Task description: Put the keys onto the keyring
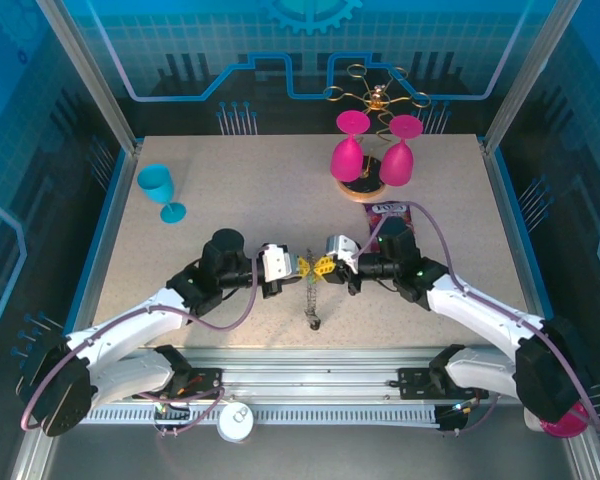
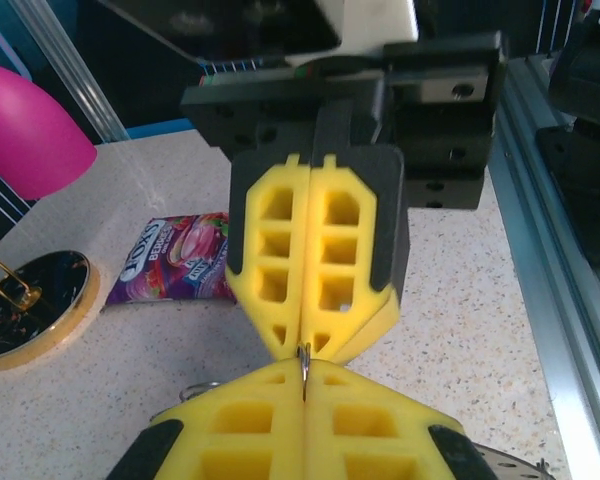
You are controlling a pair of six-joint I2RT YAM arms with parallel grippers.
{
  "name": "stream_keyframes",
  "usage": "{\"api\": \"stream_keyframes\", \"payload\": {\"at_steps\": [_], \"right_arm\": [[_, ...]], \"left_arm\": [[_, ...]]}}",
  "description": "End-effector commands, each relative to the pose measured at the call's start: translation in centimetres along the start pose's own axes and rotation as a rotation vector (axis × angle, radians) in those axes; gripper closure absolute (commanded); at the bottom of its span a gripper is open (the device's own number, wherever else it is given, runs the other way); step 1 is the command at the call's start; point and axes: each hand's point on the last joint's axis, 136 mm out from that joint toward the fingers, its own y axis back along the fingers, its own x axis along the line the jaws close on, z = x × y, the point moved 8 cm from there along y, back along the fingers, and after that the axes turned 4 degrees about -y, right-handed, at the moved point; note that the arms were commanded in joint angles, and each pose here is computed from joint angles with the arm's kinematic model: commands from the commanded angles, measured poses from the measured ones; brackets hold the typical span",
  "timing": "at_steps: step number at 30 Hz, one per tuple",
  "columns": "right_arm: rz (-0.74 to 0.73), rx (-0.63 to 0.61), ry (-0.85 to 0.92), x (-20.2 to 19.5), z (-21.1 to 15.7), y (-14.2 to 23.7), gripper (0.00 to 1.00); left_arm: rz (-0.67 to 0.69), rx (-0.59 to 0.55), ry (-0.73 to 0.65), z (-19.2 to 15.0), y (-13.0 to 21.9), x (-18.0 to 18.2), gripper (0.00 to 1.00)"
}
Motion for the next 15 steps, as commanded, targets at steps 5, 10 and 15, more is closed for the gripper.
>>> {"api": "stream_keyframes", "payload": {"at_steps": [5,10,15], "right_arm": [[-0.001,-0.068,0.001,0.3,0.8,0.2,0.80],[0.019,-0.132,0.039,0.6,1.6,0.8,0.67],[0.051,-0.181,0.039,0.5,2.3,0.6,0.67]], "left_arm": [[-0.001,-0.143,-0.011,2.3,0.3,0.3,1.00],[-0.012,-0.143,-0.003,2.1,0.3,0.1,1.00],[-0.027,-0.143,0.004,2.1,0.2,0.0,1.00]]}}
